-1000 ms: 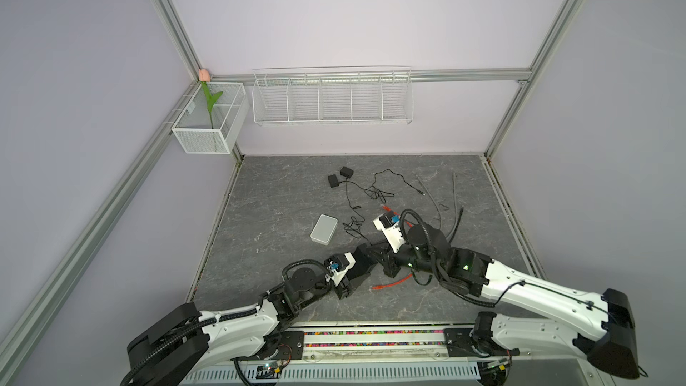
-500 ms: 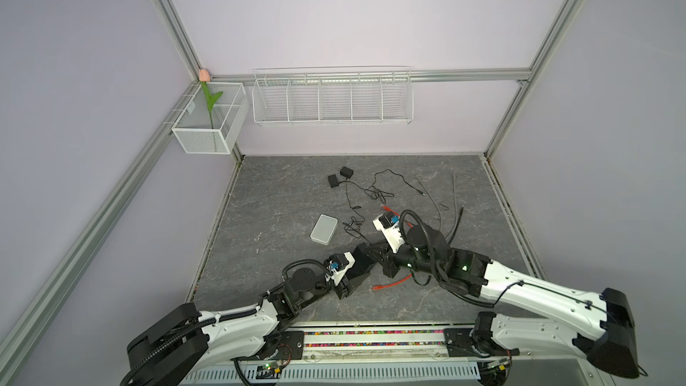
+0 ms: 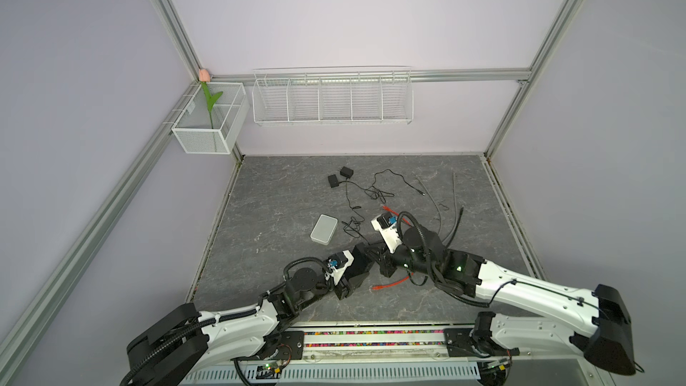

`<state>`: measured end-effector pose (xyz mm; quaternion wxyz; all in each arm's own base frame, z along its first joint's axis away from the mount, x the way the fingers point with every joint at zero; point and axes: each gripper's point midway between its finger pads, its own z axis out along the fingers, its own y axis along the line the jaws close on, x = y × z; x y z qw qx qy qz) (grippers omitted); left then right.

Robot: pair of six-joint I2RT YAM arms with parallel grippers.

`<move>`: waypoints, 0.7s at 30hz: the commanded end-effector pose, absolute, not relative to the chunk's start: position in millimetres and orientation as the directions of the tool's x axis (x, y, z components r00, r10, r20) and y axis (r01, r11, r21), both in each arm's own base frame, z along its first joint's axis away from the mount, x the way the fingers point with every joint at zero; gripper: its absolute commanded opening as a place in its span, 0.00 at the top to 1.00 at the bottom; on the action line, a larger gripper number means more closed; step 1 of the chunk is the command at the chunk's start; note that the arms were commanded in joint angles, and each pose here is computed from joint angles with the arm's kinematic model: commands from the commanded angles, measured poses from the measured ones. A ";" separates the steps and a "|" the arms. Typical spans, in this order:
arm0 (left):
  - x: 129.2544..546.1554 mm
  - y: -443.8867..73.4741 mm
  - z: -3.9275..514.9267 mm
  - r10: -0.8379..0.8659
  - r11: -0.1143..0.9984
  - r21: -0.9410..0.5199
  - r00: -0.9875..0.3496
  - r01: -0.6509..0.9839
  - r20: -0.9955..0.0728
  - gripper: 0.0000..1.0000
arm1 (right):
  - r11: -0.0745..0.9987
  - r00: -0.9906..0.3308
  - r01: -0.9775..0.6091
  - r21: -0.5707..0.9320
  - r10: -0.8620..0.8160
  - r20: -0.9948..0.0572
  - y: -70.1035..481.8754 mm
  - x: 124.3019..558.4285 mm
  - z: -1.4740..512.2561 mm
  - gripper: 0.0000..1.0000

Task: Insert the plug into the switch port
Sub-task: 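Lower the barrel plug with the right gripper onto the switch's top port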

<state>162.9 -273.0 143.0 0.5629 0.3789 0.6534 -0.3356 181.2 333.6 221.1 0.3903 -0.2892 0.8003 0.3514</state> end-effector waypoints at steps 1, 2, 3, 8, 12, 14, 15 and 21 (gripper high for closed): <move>168.7 -277.1 181.5 0.006 0.502 -0.026 -0.033 0.864 -0.999 1.00 | 0.577 -0.558 -0.733 0.359 -0.210 -0.803 338.3 173.7 204.8 0.93; 169.2 -277.1 183.4 0.003 0.504 -0.026 -0.032 0.863 -0.999 1.00 | 0.579 -0.559 -0.732 0.358 -0.212 -0.801 338.9 174.1 203.4 0.93; 169.8 -276.4 184.2 0.000 0.508 -0.028 -0.032 0.861 -0.999 1.00 | 0.579 -0.561 -0.732 0.360 -0.213 -0.800 339.6 173.9 202.5 0.93; 172.4 -273.0 189.9 -0.020 0.528 -0.034 -0.027 0.849 -0.999 1.00 | 0.580 -0.571 -0.729 0.363 -0.223 -0.790 343.0 173.3 195.6 0.93; 173.8 -271.0 196.4 -0.035 0.538 -0.034 -0.018 0.842 -0.999 1.00 | 0.585 -0.581 -0.723 0.366 -0.229 -0.781 344.5 173.1 188.9 0.93; 174.3 -269.9 200.2 -0.046 0.543 -0.036 -0.013 0.839 -0.999 1.00 | 0.585 -0.584 -0.722 0.369 -0.230 -0.778 345.5 172.5 187.0 0.93; 174.9 -269.1 202.6 -0.054 0.547 -0.037 -0.009 0.836 -0.998 1.00 | 0.587 -0.587 -0.721 0.369 -0.232 -0.776 345.6 172.3 185.2 0.93; 176.6 -266.6 212.9 -0.079 0.559 -0.039 0.006 0.828 -0.997 1.00 | 0.595 -0.599 -0.710 0.376 -0.232 -0.766 344.8 171.4 178.3 0.93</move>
